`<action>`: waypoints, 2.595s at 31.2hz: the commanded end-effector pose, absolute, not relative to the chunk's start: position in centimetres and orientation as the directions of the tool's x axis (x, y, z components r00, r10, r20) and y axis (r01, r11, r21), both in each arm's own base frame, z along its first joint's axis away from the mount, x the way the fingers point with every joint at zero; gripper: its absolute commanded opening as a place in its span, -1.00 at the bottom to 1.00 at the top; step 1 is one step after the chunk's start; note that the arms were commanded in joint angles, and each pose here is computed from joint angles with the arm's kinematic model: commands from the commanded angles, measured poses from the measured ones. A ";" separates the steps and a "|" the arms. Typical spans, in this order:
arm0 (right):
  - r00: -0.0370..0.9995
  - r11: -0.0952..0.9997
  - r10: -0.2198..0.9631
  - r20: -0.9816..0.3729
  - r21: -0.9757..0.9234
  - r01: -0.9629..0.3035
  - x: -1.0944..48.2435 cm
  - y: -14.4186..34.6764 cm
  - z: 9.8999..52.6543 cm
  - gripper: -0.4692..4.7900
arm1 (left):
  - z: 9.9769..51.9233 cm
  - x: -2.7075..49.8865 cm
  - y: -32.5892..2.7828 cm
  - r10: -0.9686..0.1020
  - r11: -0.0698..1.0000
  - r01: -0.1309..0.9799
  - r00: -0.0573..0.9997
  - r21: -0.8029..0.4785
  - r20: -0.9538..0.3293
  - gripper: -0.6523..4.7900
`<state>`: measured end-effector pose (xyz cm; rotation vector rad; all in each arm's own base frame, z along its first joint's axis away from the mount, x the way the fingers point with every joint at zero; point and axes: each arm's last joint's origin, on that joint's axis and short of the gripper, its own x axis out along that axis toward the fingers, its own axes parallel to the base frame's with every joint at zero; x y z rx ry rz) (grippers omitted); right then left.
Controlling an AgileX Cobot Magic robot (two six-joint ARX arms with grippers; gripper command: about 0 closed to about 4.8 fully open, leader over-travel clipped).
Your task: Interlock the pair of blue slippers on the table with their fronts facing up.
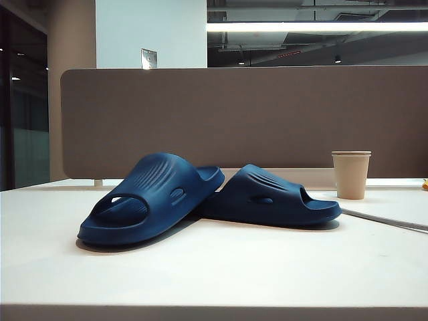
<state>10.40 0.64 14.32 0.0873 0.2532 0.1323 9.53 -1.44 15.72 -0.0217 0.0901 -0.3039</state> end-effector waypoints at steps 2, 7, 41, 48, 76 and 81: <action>0.963 0.988 0.140 -0.228 0.102 -0.119 10.4 0.6 14.4 -0.82 | 15.8 9.5 -1.5 -0.303 0.953 0.302 0.950 -0.033 -0.079 -0.60; 0.963 0.988 0.140 -0.228 0.102 -0.119 10.4 0.6 14.4 -0.82 | 15.8 9.5 -1.5 -0.303 0.953 0.302 0.949 -0.035 -0.085 -0.60; 0.904 0.889 0.134 -0.407 0.452 0.072 9.6 0.6 27.3 -0.73 | 26.0 7.6 -1.7 -0.428 0.780 0.194 0.859 -0.595 -0.281 -0.78; 0.802 0.840 0.355 -0.480 0.541 -0.049 13.8 1.4 26.7 -0.57 | 29.1 11.1 -2.4 -0.554 0.767 0.278 0.741 -0.579 -0.379 -0.78; 0.677 0.717 0.588 -0.444 0.674 -0.180 22.3 2.4 22.8 -0.11 | 24.9 18.5 -5.5 -0.708 0.681 0.288 0.493 -0.673 -0.506 0.20; 0.665 0.714 0.594 -0.453 0.678 -0.176 23.1 2.5 22.0 -0.26 | 23.4 19.0 -6.4 -0.698 0.699 0.272 0.461 -0.662 -0.548 0.19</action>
